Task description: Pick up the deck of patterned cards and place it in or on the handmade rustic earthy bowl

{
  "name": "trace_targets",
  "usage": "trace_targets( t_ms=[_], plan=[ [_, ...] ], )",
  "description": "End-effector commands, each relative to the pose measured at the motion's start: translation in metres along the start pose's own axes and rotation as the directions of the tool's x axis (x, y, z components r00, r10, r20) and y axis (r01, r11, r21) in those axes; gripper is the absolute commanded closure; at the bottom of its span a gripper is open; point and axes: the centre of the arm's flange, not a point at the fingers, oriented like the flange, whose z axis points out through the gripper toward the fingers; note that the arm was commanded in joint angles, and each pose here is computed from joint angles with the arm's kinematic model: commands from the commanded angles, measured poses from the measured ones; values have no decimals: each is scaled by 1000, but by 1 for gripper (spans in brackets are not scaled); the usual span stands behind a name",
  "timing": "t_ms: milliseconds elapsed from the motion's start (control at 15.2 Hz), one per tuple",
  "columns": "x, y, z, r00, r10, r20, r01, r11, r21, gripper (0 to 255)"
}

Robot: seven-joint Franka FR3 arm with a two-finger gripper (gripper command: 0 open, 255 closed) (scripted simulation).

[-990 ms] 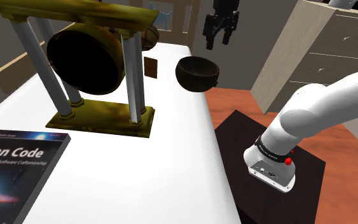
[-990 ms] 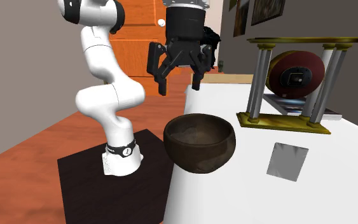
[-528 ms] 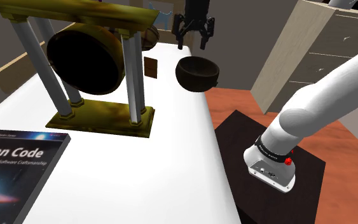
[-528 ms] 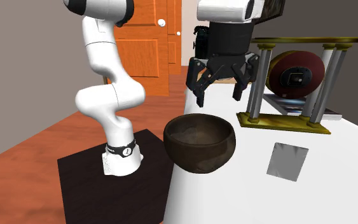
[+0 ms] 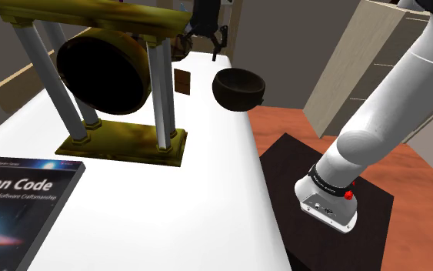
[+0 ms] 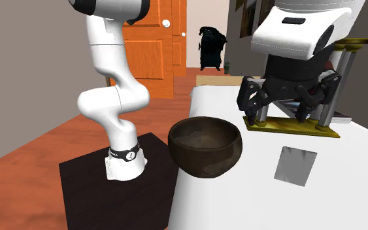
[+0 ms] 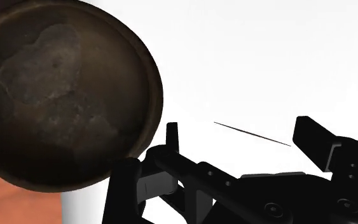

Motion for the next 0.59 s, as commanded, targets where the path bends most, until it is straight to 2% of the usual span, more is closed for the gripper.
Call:
trace_targets(
  t_ms=[0,132,198,528],
  plan=[
    [23,-13,5,996,87,33,-88,995,36,0],
    [44,-26,9,984,167,67,-172,983,68,0],
    [50,-29,9,980,185,75,-191,979,75,0],
    [48,-31,36,980,185,75,-191,979,75,0]
  ],
)
